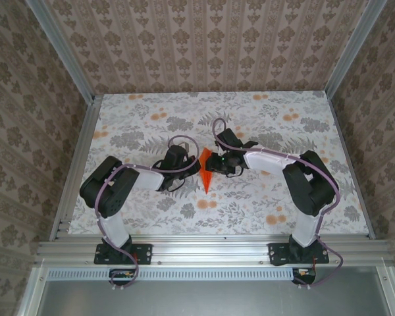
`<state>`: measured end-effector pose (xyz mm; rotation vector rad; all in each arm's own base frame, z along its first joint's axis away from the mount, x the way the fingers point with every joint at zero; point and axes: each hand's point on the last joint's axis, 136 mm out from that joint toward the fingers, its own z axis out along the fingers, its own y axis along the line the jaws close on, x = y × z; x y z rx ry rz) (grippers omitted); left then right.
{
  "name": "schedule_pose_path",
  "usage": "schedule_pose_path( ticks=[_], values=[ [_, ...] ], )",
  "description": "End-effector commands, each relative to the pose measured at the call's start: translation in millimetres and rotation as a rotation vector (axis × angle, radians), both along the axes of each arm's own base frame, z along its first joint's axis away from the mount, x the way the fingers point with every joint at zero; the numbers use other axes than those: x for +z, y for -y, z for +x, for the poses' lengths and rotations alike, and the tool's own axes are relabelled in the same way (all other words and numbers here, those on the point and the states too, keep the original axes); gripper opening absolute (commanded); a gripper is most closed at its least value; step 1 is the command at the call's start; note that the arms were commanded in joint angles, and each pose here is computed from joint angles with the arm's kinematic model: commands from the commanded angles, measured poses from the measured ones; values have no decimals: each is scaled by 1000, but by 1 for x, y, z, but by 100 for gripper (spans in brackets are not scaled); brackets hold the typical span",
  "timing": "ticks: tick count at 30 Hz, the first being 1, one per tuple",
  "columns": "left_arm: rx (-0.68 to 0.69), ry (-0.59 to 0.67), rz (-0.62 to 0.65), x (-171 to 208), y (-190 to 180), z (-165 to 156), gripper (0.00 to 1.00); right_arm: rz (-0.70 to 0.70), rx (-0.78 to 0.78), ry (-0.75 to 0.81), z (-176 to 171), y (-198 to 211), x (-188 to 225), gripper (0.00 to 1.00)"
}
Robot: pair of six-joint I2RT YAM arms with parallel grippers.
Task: Fold a paper plane with a square sheet of paper (pick it up from the middle)
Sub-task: Move a paper plane to the center of the table.
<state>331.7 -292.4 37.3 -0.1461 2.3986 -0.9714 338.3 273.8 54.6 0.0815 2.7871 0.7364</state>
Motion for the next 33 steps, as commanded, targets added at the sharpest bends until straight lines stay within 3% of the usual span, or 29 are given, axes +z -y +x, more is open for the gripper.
schedule_pose_path(
  ticks=[1, 13, 25, 33],
  values=[
    [8, -2, -37, 6, 1, 2, 0, -28, 3, -21, -1, 2, -4, 34],
    [8, -10, -41, 5, 1, 1, 0, -20, 31, -14, 0, -4, -1, 35],
    [14, -11, -47, 4, 0, 0, 0, -184, -79, -18, 14, 22, -9, 22],
    [14, -10, -48, 4, 0, 0, 0, -208, -87, 96, 23, 27, 32, 28]
  ],
)
